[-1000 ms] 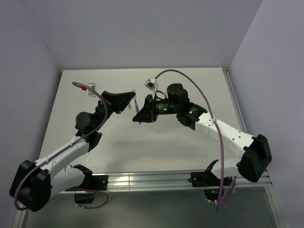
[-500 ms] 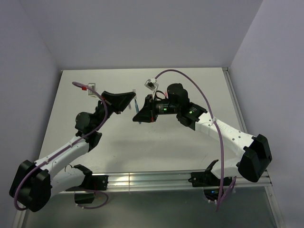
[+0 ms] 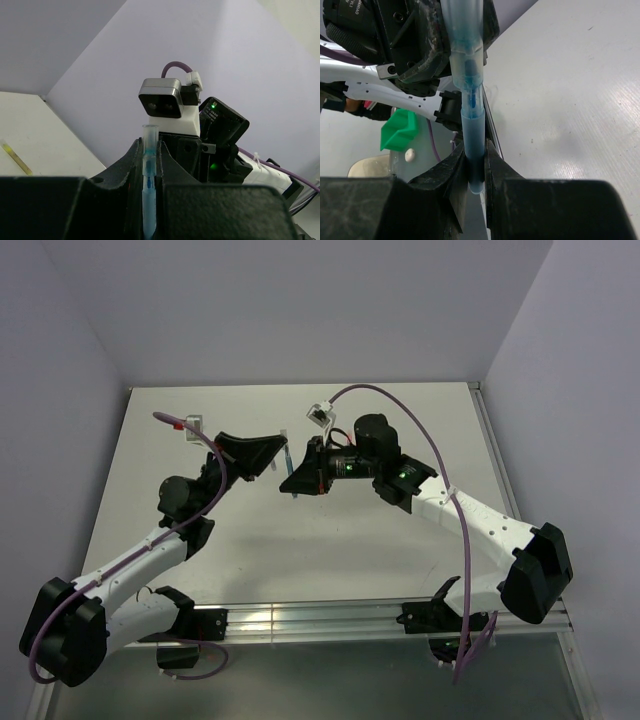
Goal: Insert the pens into the pen caps
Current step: Insert the pen cap onto the pen, then press the pen cap onto the pen.
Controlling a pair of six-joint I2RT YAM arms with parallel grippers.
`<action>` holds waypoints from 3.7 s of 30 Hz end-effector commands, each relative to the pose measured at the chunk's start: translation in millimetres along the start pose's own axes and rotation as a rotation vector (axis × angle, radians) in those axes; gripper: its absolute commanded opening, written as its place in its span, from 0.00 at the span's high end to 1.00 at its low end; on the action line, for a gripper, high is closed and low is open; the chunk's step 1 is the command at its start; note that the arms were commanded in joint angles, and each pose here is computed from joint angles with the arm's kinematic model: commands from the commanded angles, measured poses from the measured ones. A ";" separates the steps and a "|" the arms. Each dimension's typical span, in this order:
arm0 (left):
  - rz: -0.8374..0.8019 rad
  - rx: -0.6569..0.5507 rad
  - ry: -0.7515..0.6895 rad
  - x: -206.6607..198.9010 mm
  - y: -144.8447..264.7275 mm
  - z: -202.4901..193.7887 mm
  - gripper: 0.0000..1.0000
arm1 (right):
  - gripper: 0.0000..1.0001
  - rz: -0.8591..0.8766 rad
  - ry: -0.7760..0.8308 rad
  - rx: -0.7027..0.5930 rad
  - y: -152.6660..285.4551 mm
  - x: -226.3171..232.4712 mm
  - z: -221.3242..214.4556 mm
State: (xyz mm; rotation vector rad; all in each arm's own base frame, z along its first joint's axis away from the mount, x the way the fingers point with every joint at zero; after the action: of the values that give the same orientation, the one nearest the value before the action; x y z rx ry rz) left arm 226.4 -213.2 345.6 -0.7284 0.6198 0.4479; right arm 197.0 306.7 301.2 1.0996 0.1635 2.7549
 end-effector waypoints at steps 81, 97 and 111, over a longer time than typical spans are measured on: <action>0.131 0.147 -0.350 -59.9 -57.3 21.8 0.44 | 1.00 -0.040 0.225 -0.173 37.0 47.2 32.9; 0.027 0.260 -0.282 -58.5 -54.8 5.7 0.48 | 1.00 -0.057 0.220 -0.173 35.4 44.1 33.3; 0.020 0.348 -0.249 -40.9 -45.1 -14.2 1.00 | 1.00 -0.094 0.218 -0.199 38.9 43.5 38.4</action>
State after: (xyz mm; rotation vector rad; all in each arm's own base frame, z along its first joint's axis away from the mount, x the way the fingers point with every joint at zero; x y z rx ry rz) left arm 223.5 -256.5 393.8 -0.3520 0.4641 0.4863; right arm 187.1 279.6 327.8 0.8397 0.0952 2.6960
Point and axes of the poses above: each gripper's point midway between its finger pads, its own y axis back along the fingers, its own x axis along the line the jaws close on, z = x × y, the point moved 5 cm from there along y, back along the fingers, and after that the axes turned 2 degrees about -y, right-handed, at the moved point
